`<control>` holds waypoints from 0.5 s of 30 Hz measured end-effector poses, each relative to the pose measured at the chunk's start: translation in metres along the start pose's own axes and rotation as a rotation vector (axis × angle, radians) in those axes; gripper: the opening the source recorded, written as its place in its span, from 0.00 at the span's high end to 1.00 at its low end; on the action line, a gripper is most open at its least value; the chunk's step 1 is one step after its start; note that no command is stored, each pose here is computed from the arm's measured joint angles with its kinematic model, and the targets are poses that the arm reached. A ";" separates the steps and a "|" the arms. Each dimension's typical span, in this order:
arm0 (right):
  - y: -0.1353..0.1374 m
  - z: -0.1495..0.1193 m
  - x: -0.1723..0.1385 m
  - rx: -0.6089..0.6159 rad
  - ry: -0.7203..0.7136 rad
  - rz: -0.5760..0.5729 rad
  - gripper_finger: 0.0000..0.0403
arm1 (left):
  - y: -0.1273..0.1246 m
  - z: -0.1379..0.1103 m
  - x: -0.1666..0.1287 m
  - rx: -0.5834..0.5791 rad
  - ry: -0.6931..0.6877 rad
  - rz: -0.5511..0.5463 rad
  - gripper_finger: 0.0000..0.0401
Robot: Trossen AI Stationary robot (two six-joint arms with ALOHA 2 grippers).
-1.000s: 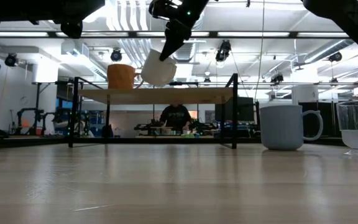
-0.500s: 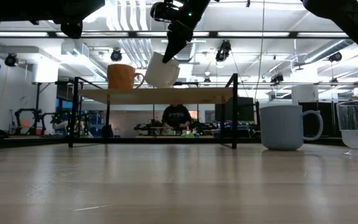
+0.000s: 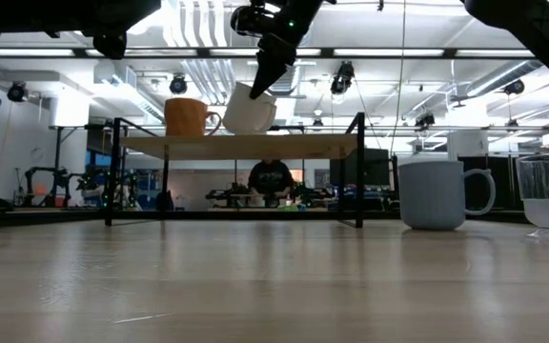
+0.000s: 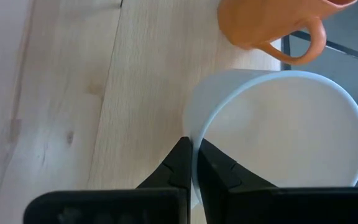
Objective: Stack small to large cups/mugs on shelf
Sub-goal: Put the white mug on the shelf
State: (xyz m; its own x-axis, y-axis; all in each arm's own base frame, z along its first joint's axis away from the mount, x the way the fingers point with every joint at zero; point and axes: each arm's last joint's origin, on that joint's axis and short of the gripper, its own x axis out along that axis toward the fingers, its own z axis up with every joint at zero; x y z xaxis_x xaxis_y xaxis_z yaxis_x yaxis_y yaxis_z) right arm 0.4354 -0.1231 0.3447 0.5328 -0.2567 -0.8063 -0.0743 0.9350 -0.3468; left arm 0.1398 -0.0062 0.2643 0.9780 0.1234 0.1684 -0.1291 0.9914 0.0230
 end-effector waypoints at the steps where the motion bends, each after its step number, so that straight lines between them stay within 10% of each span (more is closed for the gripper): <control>1: 0.000 0.000 0.000 0.002 0.000 0.000 0.98 | 0.000 0.000 0.000 0.000 0.000 0.000 1.00; 15: 0.001 -0.002 0.002 0.011 0.013 0.007 0.98 | 0.000 0.000 0.000 0.000 0.000 -0.001 1.00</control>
State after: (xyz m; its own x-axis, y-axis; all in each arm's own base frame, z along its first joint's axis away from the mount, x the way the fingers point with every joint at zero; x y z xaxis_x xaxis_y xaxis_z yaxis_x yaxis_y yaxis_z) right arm 0.4350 -0.1232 0.3420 0.5210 -0.2537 -0.8150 -0.0687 0.9392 -0.3363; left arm 0.1398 -0.0062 0.2643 0.9781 0.1227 0.1684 -0.1284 0.9915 0.0230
